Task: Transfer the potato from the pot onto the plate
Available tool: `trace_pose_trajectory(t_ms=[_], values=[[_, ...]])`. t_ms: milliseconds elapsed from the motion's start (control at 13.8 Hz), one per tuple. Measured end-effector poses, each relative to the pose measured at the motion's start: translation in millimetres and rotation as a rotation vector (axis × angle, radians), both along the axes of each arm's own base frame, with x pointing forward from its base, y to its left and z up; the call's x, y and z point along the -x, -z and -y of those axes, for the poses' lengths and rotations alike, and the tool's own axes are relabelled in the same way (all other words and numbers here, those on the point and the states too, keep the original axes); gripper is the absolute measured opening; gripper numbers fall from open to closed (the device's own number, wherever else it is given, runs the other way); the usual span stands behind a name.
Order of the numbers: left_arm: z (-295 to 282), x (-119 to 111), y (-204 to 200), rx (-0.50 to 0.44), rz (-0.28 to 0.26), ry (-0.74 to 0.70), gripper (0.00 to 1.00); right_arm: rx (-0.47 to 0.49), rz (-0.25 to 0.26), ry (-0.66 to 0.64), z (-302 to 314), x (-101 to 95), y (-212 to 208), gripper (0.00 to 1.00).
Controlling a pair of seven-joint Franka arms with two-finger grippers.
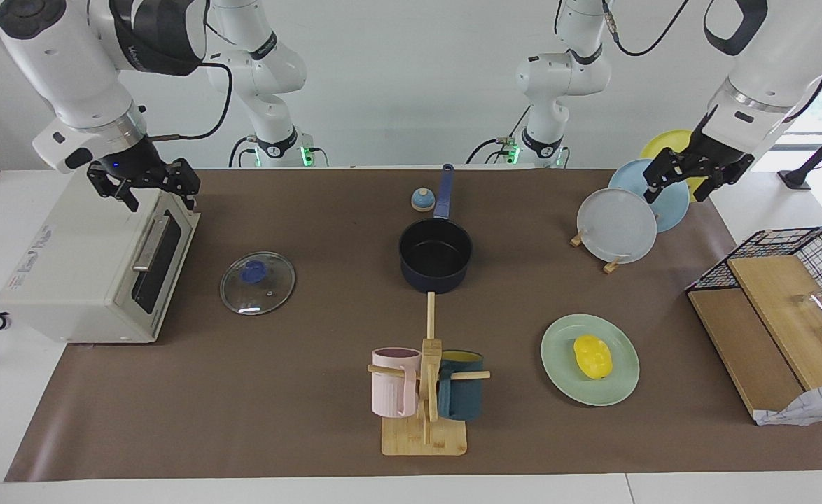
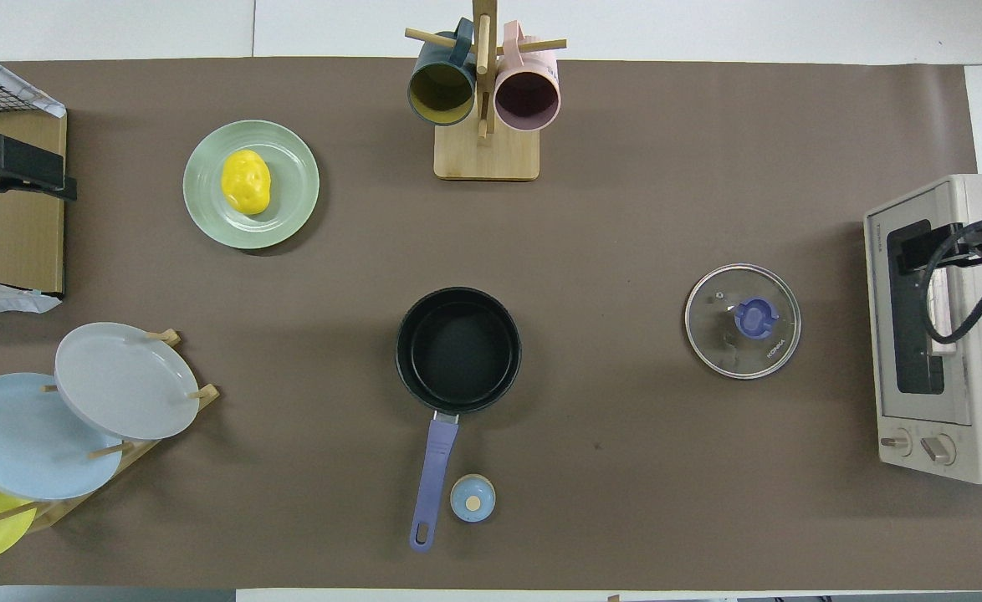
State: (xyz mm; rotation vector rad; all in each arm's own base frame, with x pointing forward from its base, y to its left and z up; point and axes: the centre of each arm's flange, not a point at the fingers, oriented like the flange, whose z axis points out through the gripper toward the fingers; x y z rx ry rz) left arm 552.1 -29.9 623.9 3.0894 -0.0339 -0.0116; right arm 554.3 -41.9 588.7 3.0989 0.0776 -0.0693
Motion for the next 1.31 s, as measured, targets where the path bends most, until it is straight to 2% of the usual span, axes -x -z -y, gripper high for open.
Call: trace_pose_trajectory(t_ms=[218,508,1307], values=[[3.1,11.8,15.5,-0.013,-0.028,0.009,1.0,0.0,0.002,0.0,0.0,0.1,-1.2,1.0],[11.0,16.1,9.9,-0.042,-0.04,0.03,1.0,0.0,0.005,0.0,0.0,0.4,-2.4,1.0],[5.3,16.9,-2.7,-0.063,-0.024,0.021,1.0,0.0,0.009,-0.005,-2.7,1.0,-4.9,1.0]])
